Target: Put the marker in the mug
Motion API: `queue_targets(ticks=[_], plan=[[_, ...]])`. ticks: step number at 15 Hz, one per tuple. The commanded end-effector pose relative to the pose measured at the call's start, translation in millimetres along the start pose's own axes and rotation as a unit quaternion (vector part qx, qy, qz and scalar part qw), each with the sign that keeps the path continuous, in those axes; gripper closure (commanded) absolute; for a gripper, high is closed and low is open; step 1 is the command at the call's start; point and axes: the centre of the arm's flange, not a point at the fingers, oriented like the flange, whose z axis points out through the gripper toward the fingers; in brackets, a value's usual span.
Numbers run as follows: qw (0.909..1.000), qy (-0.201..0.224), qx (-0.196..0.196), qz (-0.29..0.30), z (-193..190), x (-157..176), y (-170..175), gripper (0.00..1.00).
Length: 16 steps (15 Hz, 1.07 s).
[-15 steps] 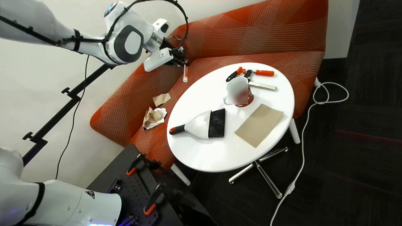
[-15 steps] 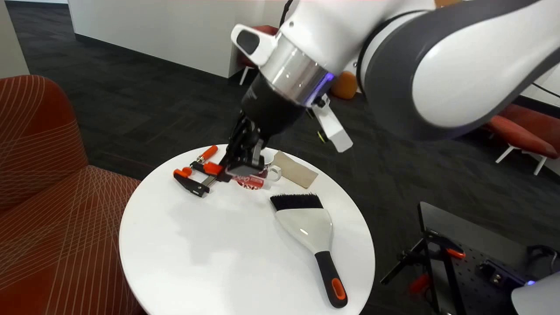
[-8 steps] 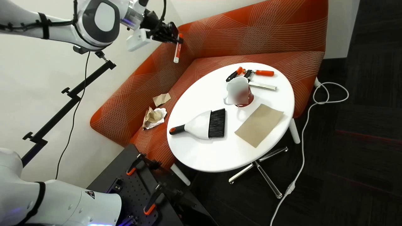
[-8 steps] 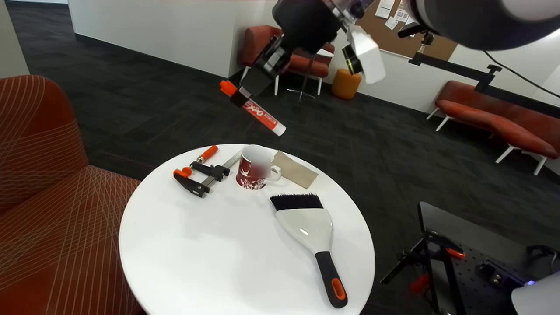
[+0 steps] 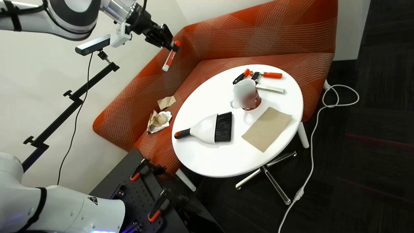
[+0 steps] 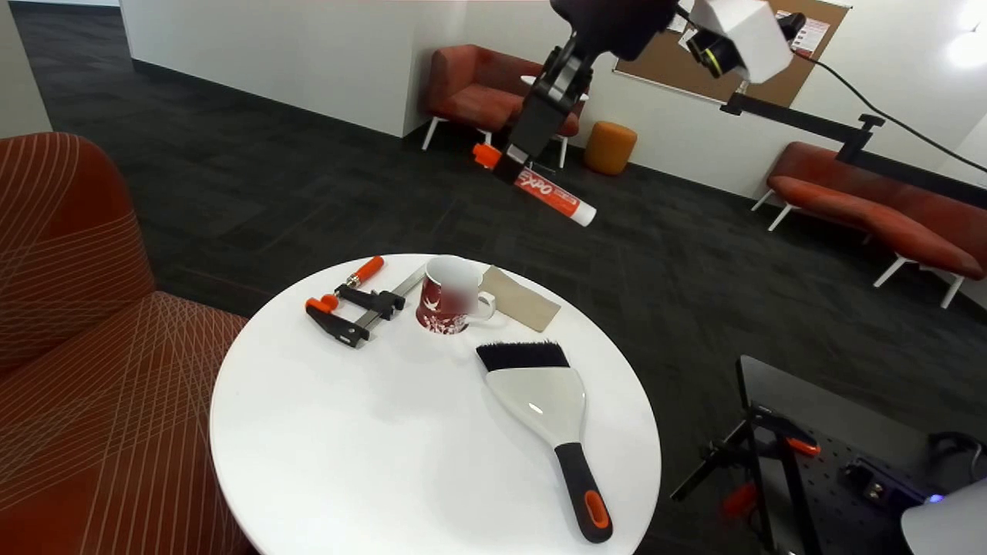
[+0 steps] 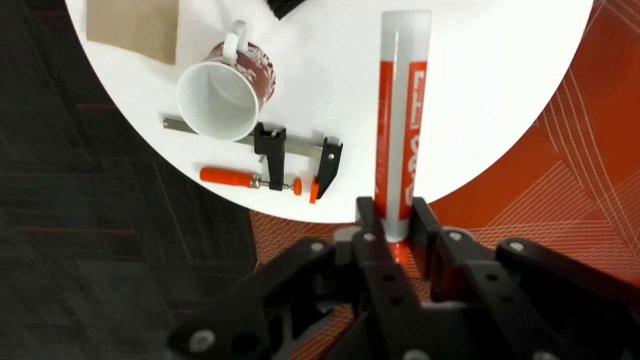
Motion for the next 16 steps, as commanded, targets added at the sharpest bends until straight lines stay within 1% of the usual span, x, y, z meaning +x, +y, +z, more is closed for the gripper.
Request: queue_targets(ticks=[1,6,7,8,10,12,14,16], plan=[[1.0,-0.009,0.001,0.002,-1.1,-2.0,0.2,0.81],[0.9999,-0.016,0.002,0.003,-1.7,-3.7,-0.3,0.81],[0.9999,-0.016,0.002,0.003,-1.7,-3.7,-0.3,0.95],[0.9998,-0.016,-0.007,0.013,2.9,-0.8,0.0,0.95],[0.9985,0.001,-0.033,0.043,8.2,2.7,3.6,0.94],[0.9952,0.024,-0.056,0.077,10.9,6.2,8.5,0.94],[0.9897,0.046,-0.08,0.109,15.1,10.0,14.2,0.94],[0.9816,0.065,-0.114,0.139,21.2,14.0,20.6,0.95]])
